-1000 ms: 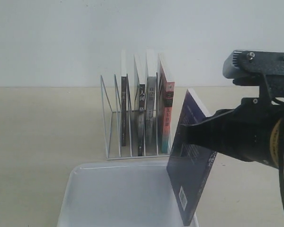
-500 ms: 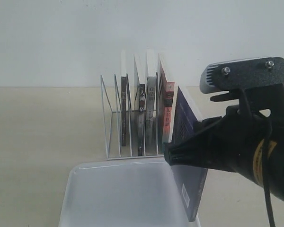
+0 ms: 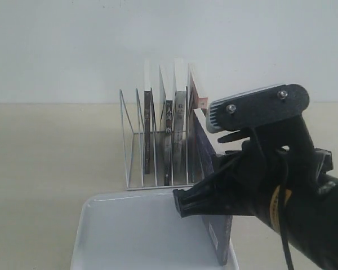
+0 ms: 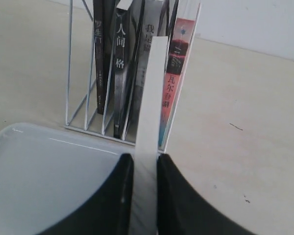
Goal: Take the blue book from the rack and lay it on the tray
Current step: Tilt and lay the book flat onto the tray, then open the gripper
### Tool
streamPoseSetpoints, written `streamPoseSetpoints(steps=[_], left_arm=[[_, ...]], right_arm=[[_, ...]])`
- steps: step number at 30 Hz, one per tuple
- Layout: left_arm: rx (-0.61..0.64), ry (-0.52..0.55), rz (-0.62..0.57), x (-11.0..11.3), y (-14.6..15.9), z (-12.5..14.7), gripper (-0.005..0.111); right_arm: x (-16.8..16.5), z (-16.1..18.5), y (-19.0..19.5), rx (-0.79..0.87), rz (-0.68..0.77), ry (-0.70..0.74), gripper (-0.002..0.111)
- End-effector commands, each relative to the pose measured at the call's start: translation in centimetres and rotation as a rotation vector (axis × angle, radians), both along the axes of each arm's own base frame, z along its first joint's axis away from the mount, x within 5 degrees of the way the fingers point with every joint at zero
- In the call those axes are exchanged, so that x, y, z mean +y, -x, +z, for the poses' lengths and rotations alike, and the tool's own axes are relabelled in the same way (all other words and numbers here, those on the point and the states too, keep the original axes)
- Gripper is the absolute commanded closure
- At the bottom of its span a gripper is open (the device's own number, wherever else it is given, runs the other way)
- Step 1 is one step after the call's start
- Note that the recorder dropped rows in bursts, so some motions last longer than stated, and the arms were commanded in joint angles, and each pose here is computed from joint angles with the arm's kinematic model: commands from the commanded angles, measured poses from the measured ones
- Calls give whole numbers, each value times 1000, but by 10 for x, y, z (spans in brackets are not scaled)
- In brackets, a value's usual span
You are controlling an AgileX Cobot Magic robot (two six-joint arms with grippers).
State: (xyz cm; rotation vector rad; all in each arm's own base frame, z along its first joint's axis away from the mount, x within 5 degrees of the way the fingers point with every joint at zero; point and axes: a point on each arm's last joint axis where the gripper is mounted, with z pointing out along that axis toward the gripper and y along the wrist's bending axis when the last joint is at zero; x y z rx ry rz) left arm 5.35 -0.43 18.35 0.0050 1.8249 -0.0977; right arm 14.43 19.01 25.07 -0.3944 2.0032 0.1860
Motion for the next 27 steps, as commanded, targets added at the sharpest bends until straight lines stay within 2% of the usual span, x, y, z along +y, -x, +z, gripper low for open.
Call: streamPoseSetpoints(steps=[1, 8, 19, 23, 27], left_arm=[[-4, 7, 6, 0, 0, -1, 101], [-4, 7, 6, 0, 0, -1, 101], [-4, 7, 6, 0, 0, -1, 101], [-4, 7, 6, 0, 0, -1, 101], [-4, 7, 6, 0, 0, -1, 101]], right_arm=[[8, -5, 2, -39, 17, 39, 109], [22, -9, 12, -69, 69, 36, 109], [32, -13, 19, -6, 189, 0, 109], [33, -13, 19, -8, 191, -6, 109], [33, -13, 19, -5, 189, -8, 101]])
